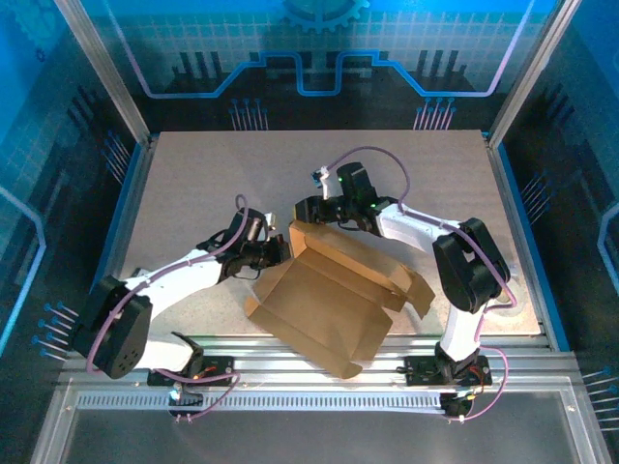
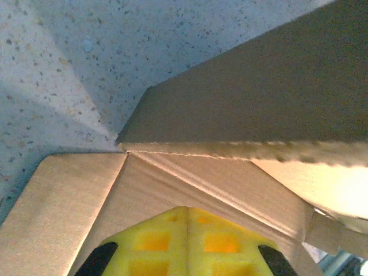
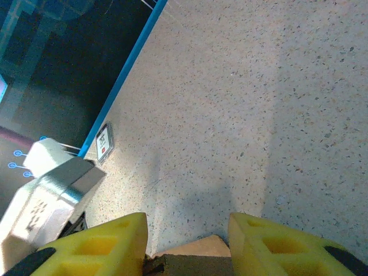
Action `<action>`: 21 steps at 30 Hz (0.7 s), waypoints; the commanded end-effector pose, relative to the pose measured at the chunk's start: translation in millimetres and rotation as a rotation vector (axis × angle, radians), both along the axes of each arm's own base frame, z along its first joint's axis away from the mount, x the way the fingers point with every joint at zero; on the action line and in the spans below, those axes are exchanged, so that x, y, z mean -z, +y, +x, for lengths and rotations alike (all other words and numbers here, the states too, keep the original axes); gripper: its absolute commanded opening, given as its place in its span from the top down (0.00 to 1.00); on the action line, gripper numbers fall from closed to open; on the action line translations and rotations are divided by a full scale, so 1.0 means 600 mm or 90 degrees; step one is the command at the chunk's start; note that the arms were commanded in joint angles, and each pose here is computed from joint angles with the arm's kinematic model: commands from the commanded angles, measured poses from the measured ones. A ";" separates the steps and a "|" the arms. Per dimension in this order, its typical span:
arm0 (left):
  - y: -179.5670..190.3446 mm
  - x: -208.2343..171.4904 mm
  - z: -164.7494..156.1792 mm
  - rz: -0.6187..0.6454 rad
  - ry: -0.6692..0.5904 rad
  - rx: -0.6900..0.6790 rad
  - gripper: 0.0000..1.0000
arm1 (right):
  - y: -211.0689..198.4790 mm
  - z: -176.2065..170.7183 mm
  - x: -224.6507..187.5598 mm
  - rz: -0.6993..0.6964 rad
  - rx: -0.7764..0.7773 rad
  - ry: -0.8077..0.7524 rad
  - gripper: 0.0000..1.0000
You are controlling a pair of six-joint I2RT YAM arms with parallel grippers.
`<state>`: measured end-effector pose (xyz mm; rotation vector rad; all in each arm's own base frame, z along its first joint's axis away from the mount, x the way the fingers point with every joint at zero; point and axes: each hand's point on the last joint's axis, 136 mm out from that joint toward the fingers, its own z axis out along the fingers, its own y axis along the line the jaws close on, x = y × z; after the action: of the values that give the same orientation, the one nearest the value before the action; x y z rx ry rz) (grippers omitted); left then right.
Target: Fold the paper box
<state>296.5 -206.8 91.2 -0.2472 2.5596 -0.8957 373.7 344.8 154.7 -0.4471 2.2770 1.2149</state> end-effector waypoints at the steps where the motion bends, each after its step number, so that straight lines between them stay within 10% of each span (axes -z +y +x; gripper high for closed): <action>1: -0.005 -0.008 0.012 -0.061 0.055 -0.050 1.00 | -0.012 -0.021 0.048 -0.056 0.007 0.033 0.58; 21: -0.021 -0.001 0.061 -0.163 0.096 -0.144 1.00 | -0.013 -0.034 0.063 -0.033 -0.001 0.054 0.59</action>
<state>317.8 -211.4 79.1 -0.6408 2.5491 -1.0583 370.6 344.9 154.6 -0.4511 2.2484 1.2291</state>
